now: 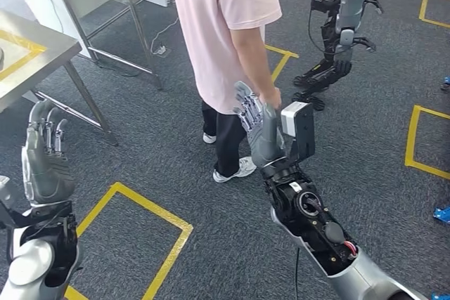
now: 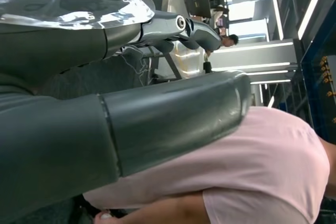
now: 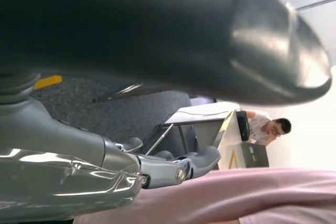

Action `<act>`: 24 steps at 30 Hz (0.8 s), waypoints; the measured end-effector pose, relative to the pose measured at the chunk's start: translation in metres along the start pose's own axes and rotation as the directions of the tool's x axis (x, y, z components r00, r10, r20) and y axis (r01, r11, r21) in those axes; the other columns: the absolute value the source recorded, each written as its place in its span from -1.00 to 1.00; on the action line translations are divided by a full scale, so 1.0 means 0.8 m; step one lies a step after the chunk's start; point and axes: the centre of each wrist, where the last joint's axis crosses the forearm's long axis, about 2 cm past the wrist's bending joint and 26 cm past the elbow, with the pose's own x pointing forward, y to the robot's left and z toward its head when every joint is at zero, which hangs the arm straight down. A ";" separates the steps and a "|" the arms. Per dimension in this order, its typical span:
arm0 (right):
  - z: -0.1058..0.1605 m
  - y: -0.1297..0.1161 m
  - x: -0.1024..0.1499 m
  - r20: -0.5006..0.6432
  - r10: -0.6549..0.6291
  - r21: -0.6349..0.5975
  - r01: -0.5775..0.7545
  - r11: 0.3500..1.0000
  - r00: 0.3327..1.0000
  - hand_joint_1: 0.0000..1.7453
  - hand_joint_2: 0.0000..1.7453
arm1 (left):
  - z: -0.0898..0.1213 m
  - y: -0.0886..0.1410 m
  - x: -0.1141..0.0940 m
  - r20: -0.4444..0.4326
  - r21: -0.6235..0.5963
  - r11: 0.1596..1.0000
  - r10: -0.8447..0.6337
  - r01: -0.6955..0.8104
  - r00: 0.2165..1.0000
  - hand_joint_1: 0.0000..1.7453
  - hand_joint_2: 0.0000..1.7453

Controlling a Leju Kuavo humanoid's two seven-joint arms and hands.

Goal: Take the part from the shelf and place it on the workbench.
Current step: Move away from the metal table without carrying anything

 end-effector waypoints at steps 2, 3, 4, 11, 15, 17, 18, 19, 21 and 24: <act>0.002 0.001 -0.001 0.002 0.002 -0.006 -0.002 1.000 1.000 -1.00 -1.00 | 0.000 -0.001 0.000 0.002 0.000 1.000 -0.001 0.001 1.000 -1.00 -1.00; 0.003 0.001 -0.001 0.005 0.005 -0.009 -0.005 1.000 1.000 -1.00 -1.00 | 0.000 -0.001 -0.001 0.003 -0.001 1.000 -0.001 0.001 1.000 -1.00 -1.00; 0.003 0.001 -0.001 0.006 0.009 -0.012 -0.009 1.000 1.000 -1.00 -1.00 | 0.001 -0.001 -0.001 0.002 -0.003 1.000 -0.001 0.001 1.000 -1.00 -1.00; 0.010 0.002 -0.004 -0.002 0.010 -0.018 -0.010 1.000 1.000 -1.00 -1.00 | 0.007 -0.004 -0.005 -0.018 -0.003 1.000 -0.003 0.003 1.000 -1.00 -1.00; 0.012 0.003 -0.003 -0.005 0.008 -0.017 -0.008 1.000 1.000 -1.00 -1.00 | 0.008 -0.005 -0.005 -0.031 -0.005 1.000 -0.007 0.006 1.000 -1.00 -1.00; 0.014 0.004 -0.003 -0.004 0.011 -0.017 -0.011 1.000 1.000 -1.00 -1.00 | 0.008 -0.006 -0.005 -0.033 -0.007 1.000 -0.006 0.006 0.999 -1.00 -1.00; 0.014 0.004 -0.002 -0.001 0.013 -0.017 -0.013 1.000 1.000 -1.00 -1.00 | 0.008 -0.006 -0.005 -0.032 -0.008 1.000 -0.006 0.006 0.999 -1.00 -1.00; 0.014 0.004 -0.001 0.001 0.014 -0.016 -0.014 1.000 1.000 -1.00 -1.00 | 0.008 -0.006 -0.005 -0.032 -0.009 1.000 -0.006 0.005 0.999 -1.00 -1.00; 0.015 0.005 -0.002 0.000 0.014 -0.016 -0.014 1.000 1.000 -1.00 -1.00 | 0.009 -0.006 -0.005 -0.034 -0.011 1.000 -0.005 0.005 0.999 -1.00 -1.00; 0.017 0.005 -0.003 -0.005 0.013 -0.016 -0.013 1.000 1.000 -1.00 -1.00 | 0.011 -0.006 -0.006 -0.039 -0.015 1.000 -0.004 0.003 0.999 -1.00 -1.00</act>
